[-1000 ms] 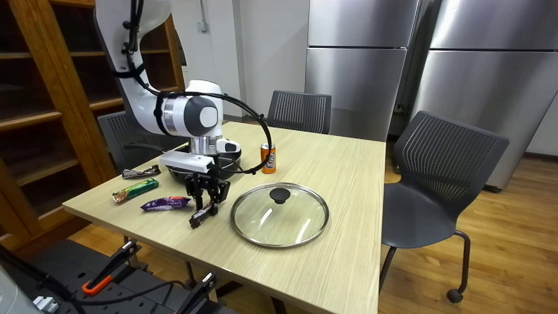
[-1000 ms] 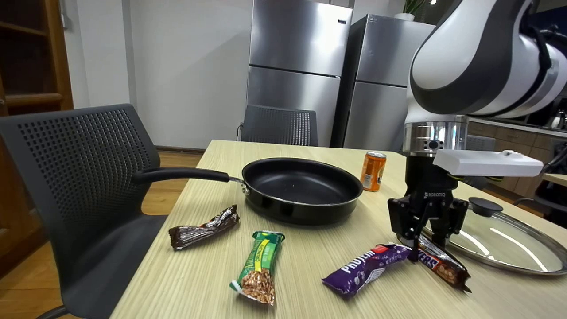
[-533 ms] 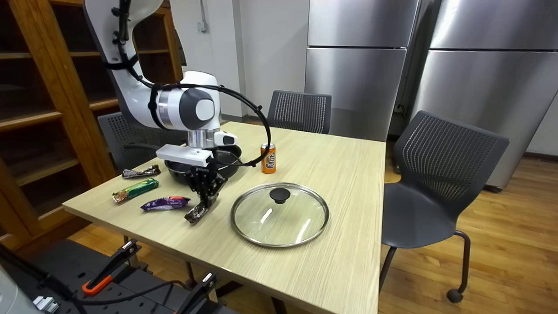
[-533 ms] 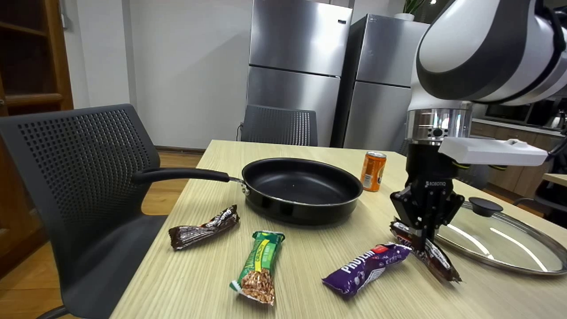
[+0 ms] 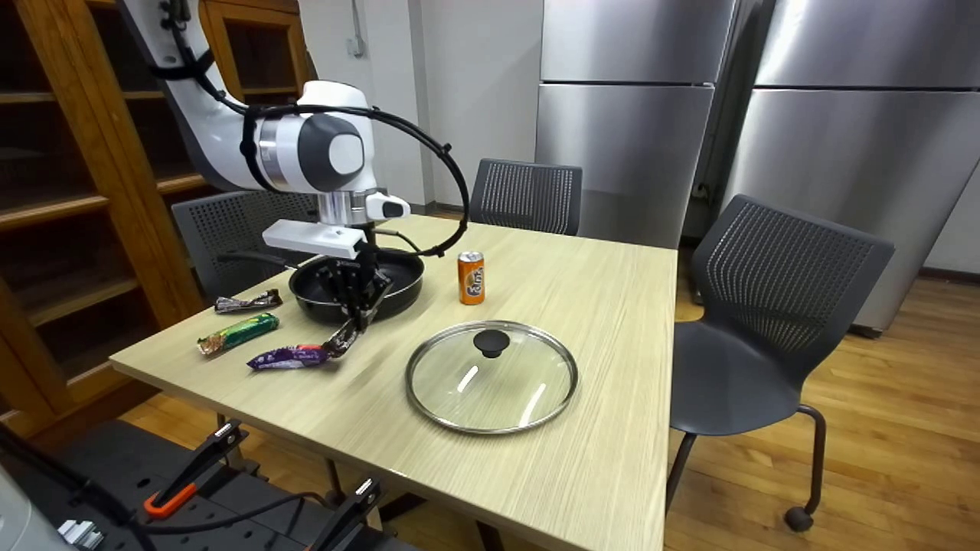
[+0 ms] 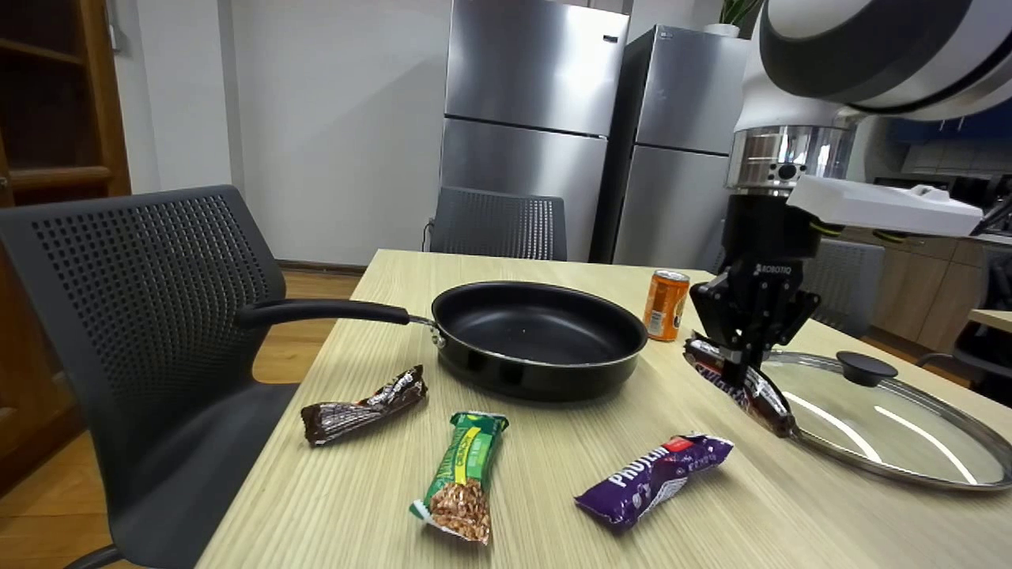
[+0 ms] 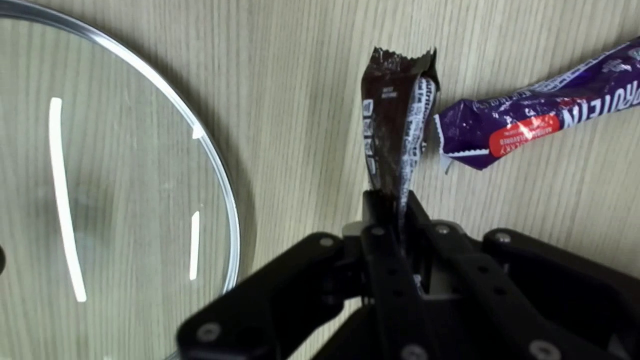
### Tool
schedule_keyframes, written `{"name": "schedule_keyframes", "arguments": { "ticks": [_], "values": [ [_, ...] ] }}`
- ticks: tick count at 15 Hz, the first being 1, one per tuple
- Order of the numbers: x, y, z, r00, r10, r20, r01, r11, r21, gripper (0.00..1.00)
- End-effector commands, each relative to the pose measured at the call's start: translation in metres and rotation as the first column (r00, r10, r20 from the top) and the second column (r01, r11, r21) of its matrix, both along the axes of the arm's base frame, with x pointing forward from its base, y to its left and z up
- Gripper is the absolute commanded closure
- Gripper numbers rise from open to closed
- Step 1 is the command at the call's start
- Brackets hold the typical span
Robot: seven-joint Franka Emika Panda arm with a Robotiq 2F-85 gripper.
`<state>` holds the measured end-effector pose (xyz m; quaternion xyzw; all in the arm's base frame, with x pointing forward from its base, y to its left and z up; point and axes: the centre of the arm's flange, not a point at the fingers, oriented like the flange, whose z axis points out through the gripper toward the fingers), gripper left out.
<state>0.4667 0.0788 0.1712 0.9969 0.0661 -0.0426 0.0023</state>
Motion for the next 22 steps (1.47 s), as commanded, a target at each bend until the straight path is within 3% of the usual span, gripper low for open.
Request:
{"name": "schedule_keyframes", "arguments": {
  "ticks": [1, 10, 17, 22],
  "values": [
    [-0.005, 0.006, 0.031, 0.999, 0.025, 0.045, -0.026, 0.999, 0.024, 0.98],
    [0.026, 0.033, 0.06, 0.992, 0.055, 0.109, -0.059, 0.997, 0.039, 0.97],
    [0.078, 0.051, 0.08, 0.988, 0.059, 0.14, -0.066, 0.997, 0.044, 0.97],
    [0.117, 0.059, 0.079, 0.991, 0.057, 0.12, -0.062, 0.997, 0.039, 0.97]
  ]
}}
